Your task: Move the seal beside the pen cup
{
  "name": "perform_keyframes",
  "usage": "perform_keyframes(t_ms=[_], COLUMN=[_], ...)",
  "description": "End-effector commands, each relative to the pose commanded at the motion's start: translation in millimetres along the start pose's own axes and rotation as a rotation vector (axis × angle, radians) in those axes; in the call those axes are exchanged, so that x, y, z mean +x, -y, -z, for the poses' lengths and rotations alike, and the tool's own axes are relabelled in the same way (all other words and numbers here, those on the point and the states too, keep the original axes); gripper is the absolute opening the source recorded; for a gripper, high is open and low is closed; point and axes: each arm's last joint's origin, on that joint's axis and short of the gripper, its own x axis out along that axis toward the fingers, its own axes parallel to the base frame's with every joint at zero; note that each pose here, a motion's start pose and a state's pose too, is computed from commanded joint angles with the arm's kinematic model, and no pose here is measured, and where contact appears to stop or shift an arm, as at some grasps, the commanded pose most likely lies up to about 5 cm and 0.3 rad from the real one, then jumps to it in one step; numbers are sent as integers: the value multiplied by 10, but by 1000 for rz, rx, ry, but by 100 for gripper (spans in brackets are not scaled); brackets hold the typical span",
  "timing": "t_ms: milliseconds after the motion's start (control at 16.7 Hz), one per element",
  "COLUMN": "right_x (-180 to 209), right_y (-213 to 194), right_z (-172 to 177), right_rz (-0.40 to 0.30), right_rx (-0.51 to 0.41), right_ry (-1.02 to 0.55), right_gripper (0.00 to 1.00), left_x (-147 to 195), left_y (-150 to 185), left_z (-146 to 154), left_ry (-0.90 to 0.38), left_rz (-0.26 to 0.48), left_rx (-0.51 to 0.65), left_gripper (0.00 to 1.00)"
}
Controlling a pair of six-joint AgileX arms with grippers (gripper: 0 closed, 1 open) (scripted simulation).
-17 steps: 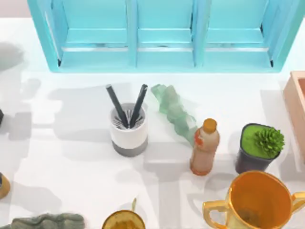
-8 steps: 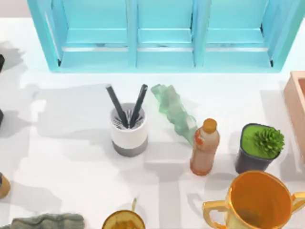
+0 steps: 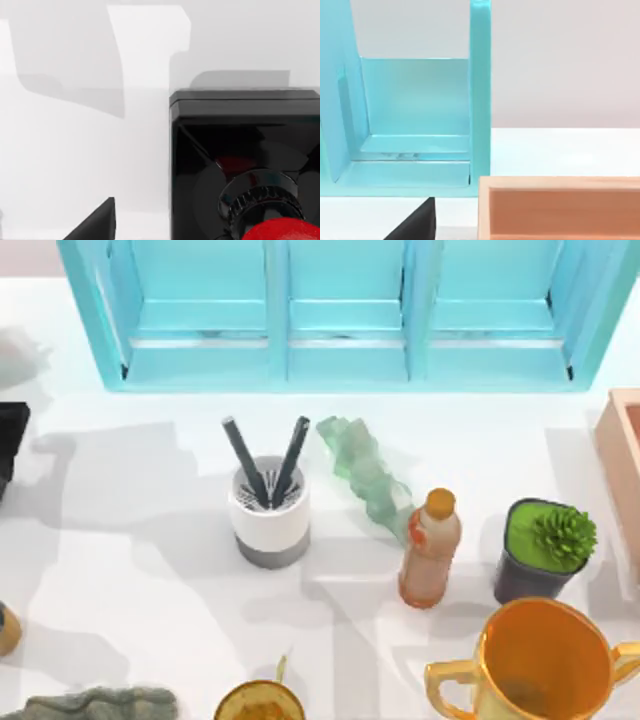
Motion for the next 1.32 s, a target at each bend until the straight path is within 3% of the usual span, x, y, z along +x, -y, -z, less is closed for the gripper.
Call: perform_keyframes(t_ms=[60,840,1320], right_x=[0,0,0], right_y=[0,0,0], right_z=[0,0,0], right_rz=[0,0,0], right_rx=[0,0,0], right_ry=[0,0,0], right_gripper=[100,100,100], left_x=[0,0,0], left_y=[0,0,0], left_z=[0,0,0], left_ry=[0,0,0], left_rz=[0,0,0], left_rx=[0,0,0], left_gripper=[100,2,0])
